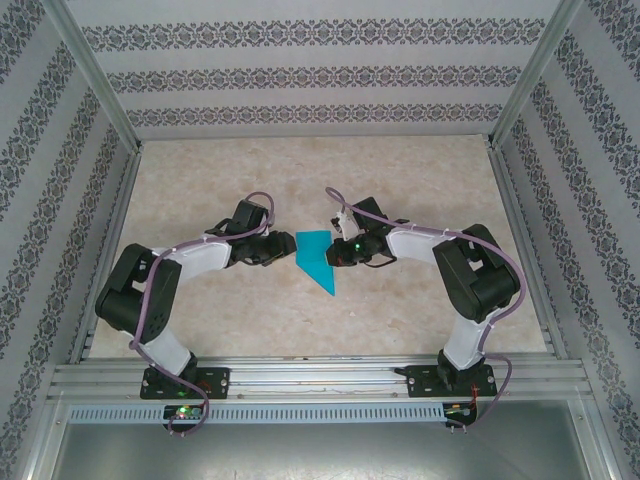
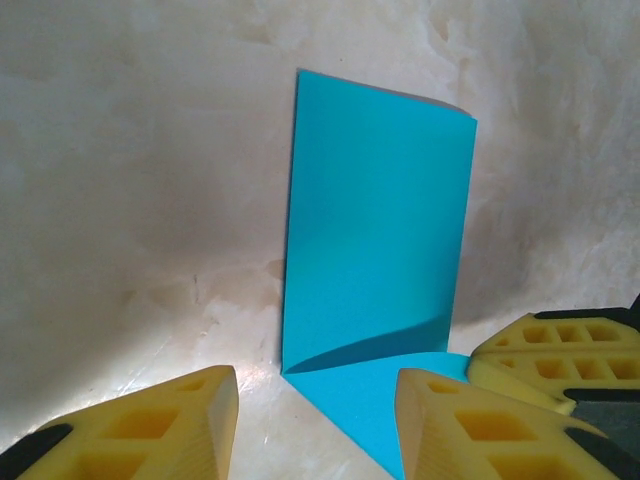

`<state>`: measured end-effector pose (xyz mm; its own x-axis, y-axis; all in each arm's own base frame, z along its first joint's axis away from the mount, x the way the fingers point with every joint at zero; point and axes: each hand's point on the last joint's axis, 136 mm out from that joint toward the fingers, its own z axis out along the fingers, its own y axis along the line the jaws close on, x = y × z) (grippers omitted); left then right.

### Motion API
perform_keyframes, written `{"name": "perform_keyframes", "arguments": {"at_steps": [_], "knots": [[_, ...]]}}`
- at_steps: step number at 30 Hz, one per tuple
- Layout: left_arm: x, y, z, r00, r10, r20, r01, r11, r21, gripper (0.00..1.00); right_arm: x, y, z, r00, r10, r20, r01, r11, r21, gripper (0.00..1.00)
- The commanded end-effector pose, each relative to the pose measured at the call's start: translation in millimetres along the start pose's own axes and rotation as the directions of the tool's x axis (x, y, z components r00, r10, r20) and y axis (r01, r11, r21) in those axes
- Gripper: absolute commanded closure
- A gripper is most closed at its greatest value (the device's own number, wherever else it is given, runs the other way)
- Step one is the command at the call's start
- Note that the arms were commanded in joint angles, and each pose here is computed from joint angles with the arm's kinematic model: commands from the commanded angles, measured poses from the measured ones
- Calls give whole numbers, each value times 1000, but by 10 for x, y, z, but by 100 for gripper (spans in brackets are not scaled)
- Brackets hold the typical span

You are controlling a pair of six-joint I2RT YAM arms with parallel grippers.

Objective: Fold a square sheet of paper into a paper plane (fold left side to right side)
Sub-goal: Fourth fold the wing at the center of the table.

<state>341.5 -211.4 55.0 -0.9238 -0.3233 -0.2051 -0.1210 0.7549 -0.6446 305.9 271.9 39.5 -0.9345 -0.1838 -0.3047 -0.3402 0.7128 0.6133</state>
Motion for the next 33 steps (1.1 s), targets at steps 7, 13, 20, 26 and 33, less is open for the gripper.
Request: {"name": "perform_keyframes", "arguments": {"at_steps": [7,13,20,26,33], "knots": [[-46,-132,176,999,-26,-38,30,994,104,53,-5,157,-185,998,-19,57,21,999,-33,100],[-52,-181,288,997,-31,-67,40,990,134,54,-6,188,-207,997,-10,73,13,999,-49,100],[-85,-281,385,996,-25,-83,38,985,168,63,17,174,-211,997,4,77,1,998,-58,100],[-123,-415,373,997,-6,-81,22,979,201,72,35,106,-254,996,18,87,-16,1000,-22,84],[-90,-572,275,994,7,-105,18,972,236,76,18,39,-545,989,-32,143,10,989,150,51]]}}
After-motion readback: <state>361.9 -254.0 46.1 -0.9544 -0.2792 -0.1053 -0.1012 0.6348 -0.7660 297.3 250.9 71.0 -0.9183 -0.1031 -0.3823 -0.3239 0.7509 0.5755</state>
